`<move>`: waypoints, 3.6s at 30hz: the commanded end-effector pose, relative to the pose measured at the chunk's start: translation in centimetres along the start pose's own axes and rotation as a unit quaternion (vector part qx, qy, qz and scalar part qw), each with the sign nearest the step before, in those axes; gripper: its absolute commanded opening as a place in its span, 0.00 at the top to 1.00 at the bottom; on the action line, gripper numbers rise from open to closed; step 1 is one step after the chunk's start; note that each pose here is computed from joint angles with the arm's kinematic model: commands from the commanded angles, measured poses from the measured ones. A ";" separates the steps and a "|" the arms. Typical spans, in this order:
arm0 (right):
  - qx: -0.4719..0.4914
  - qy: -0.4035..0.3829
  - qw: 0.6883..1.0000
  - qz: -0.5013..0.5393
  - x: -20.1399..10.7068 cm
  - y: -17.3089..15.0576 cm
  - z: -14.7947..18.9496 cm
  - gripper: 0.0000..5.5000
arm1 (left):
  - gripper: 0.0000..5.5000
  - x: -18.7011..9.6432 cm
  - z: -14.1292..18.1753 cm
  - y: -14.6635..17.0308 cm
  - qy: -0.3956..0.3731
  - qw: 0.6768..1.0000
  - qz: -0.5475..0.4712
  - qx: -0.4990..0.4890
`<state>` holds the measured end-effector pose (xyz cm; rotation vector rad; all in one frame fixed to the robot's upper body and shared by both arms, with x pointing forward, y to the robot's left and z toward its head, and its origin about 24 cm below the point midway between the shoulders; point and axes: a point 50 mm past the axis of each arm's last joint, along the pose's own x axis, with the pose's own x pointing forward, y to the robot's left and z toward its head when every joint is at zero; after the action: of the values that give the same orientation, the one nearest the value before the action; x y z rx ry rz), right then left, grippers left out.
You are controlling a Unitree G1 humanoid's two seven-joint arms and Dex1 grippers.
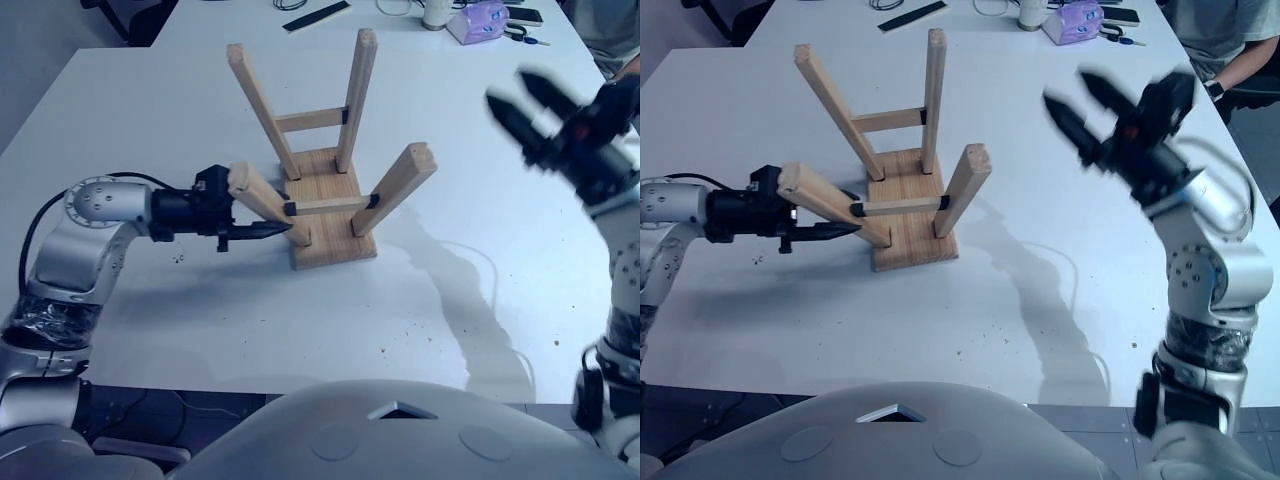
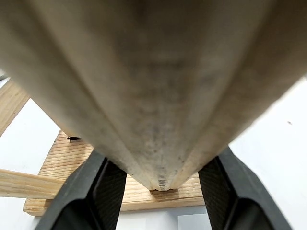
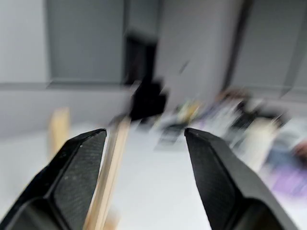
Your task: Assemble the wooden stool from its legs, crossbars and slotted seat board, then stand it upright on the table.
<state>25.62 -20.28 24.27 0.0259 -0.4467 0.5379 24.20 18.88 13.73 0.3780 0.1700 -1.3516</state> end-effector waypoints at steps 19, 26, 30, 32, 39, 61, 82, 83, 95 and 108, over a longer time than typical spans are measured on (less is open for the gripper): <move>0.114 0.358 0.924 0.066 -2.6 14.8 -16.6 0.45 | 0.63 3.2 -3.7 -0.5 0.140 0.989 0.024 -0.034; 0.131 0.119 0.971 0.159 2.6 13.9 -6.3 0.45 | 0.63 3.1 -4.5 -0.4 0.154 0.986 0.037 -0.044; 0.143 -0.037 0.976 0.160 4.5 12.1 0.7 0.45 | 0.63 3.2 -5.1 -0.4 0.166 0.984 0.035 -0.050; 0.134 -0.098 0.976 0.140 5.0 10.5 3.6 0.45 | 0.63 3.2 -5.6 -0.4 0.175 0.982 0.037 -0.054; -0.103 0.007 0.981 -0.165 2.4 -3.3 1.9 0.45 | 0.63 3.2 -6.5 -0.5 0.186 0.979 0.038 -0.070; 0.198 -0.007 0.955 0.222 4.3 16.3 -3.6 0.45 | 0.63 5.5 -3.9 1.7 0.169 0.985 0.011 -0.021; 0.279 0.042 0.959 0.035 5.8 11.4 -8.0 0.45 | 0.63 4.1 -5.7 1.4 0.186 0.980 0.036 -0.051; 0.375 0.002 0.921 0.104 6.0 13.8 -5.1 0.45 | 0.63 4.3 -5.6 1.3 0.184 0.981 0.032 -0.051; 0.142 0.171 0.975 -0.005 -0.6 4.2 -9.1 0.45 | 0.49 5.6 0.3 -1.7 0.011 0.995 -0.037 -0.087; -0.233 0.395 0.887 0.053 -8.0 -0.7 -14.1 0.45 | 0.41 3.2 -0.2 -4.0 -0.025 0.998 0.026 -0.055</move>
<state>26.06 -21.79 8.61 -0.5858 0.1827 0.4616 21.68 13.37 11.85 0.2356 0.1721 -1.3386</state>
